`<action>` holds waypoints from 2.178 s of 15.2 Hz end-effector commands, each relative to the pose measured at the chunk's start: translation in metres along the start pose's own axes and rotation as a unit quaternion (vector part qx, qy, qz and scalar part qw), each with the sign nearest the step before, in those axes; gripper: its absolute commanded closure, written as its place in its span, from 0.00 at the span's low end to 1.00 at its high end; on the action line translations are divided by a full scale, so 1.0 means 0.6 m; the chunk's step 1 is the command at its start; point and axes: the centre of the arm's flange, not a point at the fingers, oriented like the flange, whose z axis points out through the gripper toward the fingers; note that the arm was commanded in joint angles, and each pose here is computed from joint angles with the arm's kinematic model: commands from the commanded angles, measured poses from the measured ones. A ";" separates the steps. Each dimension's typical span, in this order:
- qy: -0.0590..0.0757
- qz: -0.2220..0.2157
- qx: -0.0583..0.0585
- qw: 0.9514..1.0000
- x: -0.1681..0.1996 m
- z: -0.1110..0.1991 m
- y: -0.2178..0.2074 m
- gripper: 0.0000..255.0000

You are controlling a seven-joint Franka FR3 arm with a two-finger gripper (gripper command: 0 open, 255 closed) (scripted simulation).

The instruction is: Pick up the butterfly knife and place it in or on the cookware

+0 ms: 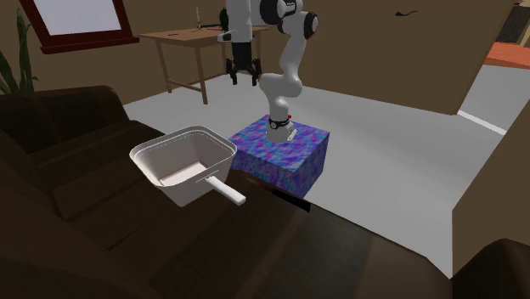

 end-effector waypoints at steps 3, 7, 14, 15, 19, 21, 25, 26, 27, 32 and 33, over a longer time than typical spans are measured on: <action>0.000 -0.036 0.002 0.999 0.037 0.023 -0.005 0.00; -0.001 -0.107 0.006 0.994 0.109 0.070 -0.024 0.00; -0.002 -0.231 0.013 0.973 0.226 0.152 -0.082 0.00; -0.002 -0.248 0.014 0.969 0.241 0.163 -0.093 0.00; -0.003 -0.317 0.018 0.948 0.298 0.210 -0.141 0.00; -0.003 -0.351 0.020 0.936 0.324 0.233 -0.168 0.00; -0.004 -0.417 0.024 0.909 0.370 0.278 -0.228 0.00; -0.004 -0.433 0.025 0.901 0.380 0.290 -0.244 0.00; -0.004 -0.449 0.026 0.893 0.389 0.301 -0.261 0.00; -0.005 -0.527 0.030 0.849 0.427 0.357 -0.347 0.00; -0.005 -0.542 0.031 0.840 0.433 0.368 -0.365 0.00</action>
